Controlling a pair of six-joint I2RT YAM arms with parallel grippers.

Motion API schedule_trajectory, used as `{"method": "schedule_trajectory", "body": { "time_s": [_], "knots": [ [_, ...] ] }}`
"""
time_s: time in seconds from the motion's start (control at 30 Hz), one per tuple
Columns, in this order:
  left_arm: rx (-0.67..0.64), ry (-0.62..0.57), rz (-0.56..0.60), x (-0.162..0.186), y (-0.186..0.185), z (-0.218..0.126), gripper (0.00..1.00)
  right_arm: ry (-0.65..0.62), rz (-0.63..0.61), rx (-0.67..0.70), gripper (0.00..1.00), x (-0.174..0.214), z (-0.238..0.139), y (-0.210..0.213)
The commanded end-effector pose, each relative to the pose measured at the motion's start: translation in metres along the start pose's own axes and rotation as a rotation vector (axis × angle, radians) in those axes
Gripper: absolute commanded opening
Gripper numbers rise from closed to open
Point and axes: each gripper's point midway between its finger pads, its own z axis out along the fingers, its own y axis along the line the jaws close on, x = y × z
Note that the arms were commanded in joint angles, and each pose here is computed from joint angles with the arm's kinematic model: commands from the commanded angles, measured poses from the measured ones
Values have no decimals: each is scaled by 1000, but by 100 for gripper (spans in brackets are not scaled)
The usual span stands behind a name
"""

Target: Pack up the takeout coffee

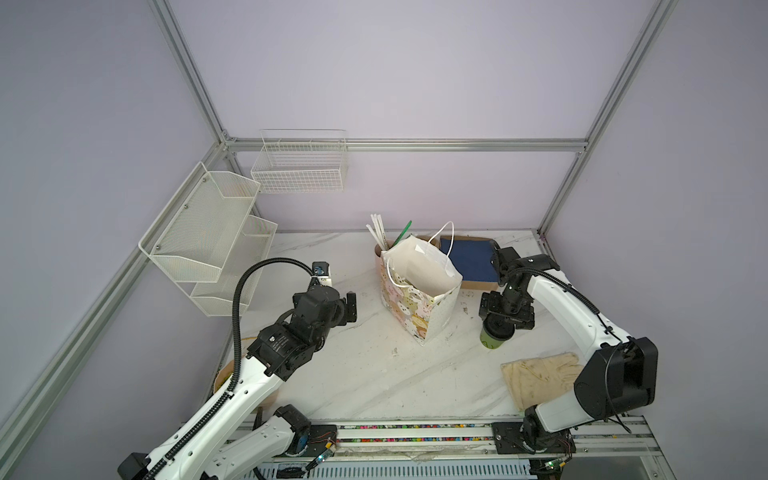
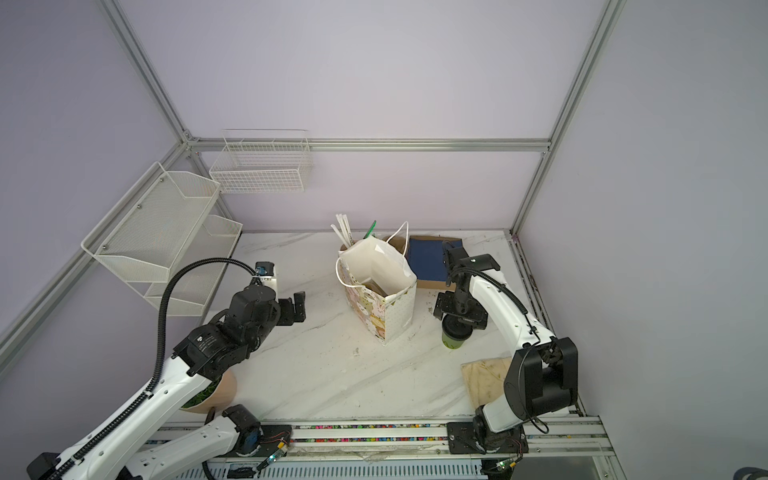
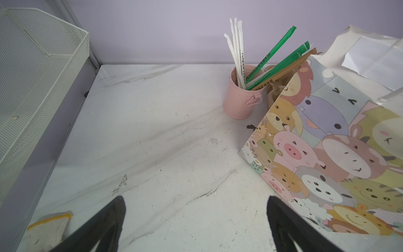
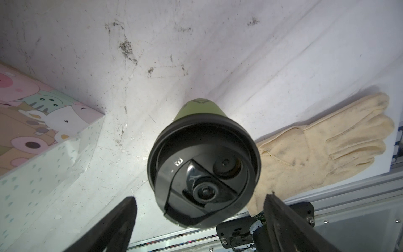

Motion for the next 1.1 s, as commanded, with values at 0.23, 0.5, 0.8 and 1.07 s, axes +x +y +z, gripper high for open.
{"method": "schedule_trajectory", "body": {
  "time_s": [0.23, 0.5, 0.8, 1.07],
  "knots": [
    [-21, -9, 22, -1, 4, 2, 100, 0, 4, 7, 89, 1, 7, -5],
    [-23, 0, 27, 1, 3, 3, 100, -1, 2, 9, 87, 2, 10, -7],
    [-27, 1, 28, 1, 4, 4, 100, 0, 0, -3, 83, 2, 14, -5],
    [-27, 7, 32, 2, 3, 5, 100, -10, 3, -19, 81, 3, 14, -6]
  ]
}}
